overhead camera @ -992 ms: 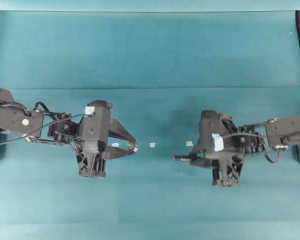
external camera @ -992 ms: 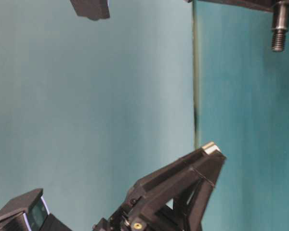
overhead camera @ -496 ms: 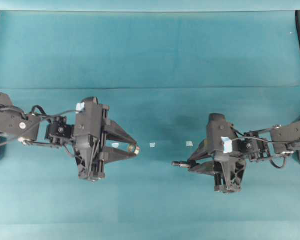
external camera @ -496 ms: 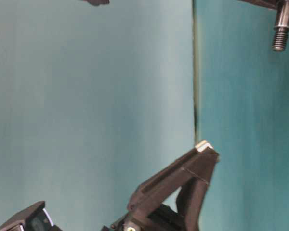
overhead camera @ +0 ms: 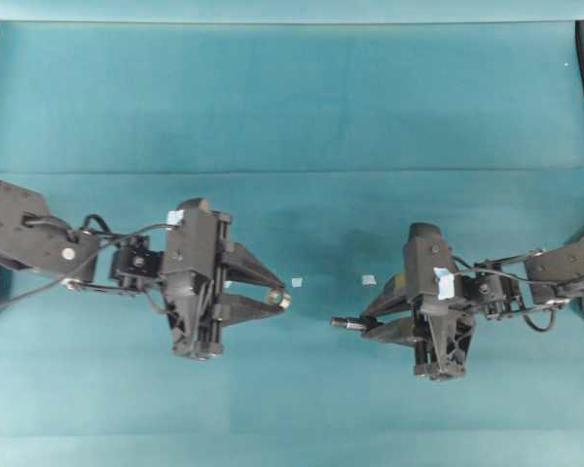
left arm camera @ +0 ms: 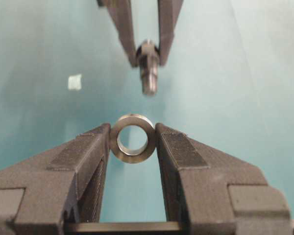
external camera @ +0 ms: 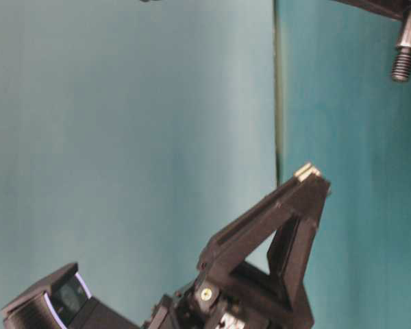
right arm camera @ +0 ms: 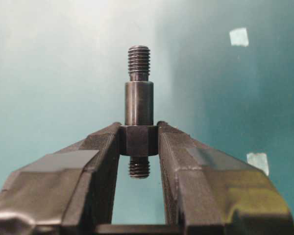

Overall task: Insert the washer onto the shaft with both hands.
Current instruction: 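Bring the held washer and shaft together, aligning washer over shaft tip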

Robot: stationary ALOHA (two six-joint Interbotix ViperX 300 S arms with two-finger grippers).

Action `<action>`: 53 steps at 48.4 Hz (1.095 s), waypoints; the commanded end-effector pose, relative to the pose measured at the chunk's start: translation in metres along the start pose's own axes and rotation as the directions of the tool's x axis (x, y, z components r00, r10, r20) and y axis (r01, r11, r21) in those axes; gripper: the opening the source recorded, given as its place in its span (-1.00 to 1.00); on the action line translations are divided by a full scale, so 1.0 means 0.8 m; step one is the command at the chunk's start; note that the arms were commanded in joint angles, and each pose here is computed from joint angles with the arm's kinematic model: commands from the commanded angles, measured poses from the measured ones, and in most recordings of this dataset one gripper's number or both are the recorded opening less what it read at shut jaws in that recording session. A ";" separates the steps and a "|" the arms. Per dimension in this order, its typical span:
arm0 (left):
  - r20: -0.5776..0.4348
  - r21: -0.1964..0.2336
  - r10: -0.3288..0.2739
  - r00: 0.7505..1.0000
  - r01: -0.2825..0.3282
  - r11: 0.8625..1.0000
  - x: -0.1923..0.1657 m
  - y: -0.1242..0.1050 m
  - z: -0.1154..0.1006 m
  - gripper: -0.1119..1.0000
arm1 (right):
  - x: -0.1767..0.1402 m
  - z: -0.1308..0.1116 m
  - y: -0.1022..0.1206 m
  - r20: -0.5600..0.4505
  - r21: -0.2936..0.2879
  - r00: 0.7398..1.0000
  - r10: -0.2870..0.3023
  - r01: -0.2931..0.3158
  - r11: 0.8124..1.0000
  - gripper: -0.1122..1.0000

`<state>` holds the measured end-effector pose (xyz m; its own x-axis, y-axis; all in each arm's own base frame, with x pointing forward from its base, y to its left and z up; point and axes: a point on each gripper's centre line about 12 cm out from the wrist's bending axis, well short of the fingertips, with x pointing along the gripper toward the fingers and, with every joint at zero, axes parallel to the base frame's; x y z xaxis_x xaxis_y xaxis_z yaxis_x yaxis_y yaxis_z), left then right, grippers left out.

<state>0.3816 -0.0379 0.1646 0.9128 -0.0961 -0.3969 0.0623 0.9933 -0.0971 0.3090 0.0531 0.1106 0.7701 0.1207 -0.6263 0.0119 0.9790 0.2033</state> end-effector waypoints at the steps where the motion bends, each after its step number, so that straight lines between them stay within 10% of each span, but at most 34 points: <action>1: 0.044 0.001 -0.009 0.999 0.009 1.000 0.004 -0.003 0.014 -0.15 | 0.003 0.010 0.002 0.045 0.013 0.999 0.008 -0.009 1.000 -0.79; 53: 0.050 -0.002 -0.010 0.999 0.010 1.000 0.029 -0.003 0.011 -0.15 | 0.006 0.036 -0.005 0.234 0.066 0.972 0.005 -0.021 0.998 -0.79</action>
<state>0.4007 -0.0398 0.1549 0.9199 -0.0976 -0.3799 0.0629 0.9927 -0.1026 0.3261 0.0445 0.1208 0.8821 0.0838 -0.4635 0.0411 0.9666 0.2530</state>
